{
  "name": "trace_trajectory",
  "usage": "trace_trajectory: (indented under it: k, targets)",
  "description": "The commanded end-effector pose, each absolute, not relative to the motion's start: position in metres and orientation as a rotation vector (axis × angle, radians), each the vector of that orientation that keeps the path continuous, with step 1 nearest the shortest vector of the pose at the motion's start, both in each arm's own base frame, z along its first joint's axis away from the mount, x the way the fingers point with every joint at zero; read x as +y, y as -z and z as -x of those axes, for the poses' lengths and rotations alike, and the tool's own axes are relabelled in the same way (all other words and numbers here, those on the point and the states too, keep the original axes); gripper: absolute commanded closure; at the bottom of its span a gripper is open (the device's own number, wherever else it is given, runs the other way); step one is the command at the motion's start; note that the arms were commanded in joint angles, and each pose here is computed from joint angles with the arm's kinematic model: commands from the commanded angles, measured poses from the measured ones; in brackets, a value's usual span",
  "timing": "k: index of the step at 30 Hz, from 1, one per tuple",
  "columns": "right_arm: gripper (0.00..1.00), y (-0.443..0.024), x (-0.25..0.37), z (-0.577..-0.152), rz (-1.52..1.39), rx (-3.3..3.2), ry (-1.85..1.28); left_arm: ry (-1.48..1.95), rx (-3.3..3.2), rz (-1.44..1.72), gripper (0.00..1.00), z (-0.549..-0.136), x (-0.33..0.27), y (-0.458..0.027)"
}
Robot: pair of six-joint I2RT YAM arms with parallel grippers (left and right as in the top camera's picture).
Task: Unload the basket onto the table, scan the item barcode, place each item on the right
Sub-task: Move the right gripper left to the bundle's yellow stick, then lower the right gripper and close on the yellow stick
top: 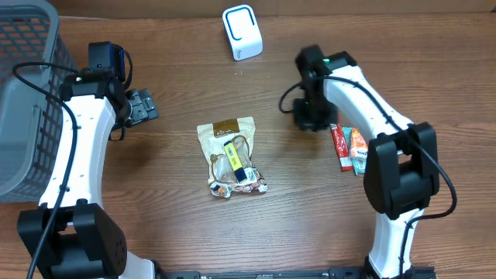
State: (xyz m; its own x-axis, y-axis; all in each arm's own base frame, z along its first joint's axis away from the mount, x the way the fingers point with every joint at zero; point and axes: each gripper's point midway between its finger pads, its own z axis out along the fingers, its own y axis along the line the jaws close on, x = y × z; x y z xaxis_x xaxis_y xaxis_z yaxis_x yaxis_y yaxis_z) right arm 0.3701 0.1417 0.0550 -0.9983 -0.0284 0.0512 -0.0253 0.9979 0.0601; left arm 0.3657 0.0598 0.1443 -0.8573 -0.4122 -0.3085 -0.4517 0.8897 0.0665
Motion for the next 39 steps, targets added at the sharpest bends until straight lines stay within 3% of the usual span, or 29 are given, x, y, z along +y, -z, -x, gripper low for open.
trace_trajectory:
  k: [1, 15, 39]
  targets:
    - [0.77, -0.075, 0.208, -0.354, -0.165, -3.032, 0.411, -0.202, 2.748, 0.617, 0.00, -0.369, 0.060, -0.154]
    - [0.76, -0.072, 0.289, -0.280, -0.408, -2.924, 0.389, -0.202, 2.748, 0.617, 0.00, -0.369, 0.060, -0.154]
    - [0.71, -0.069, 0.296, -0.270, -0.390, -2.957, 0.289, -0.202, 2.748, 0.617, 0.00, -0.369, 0.060, -0.154]
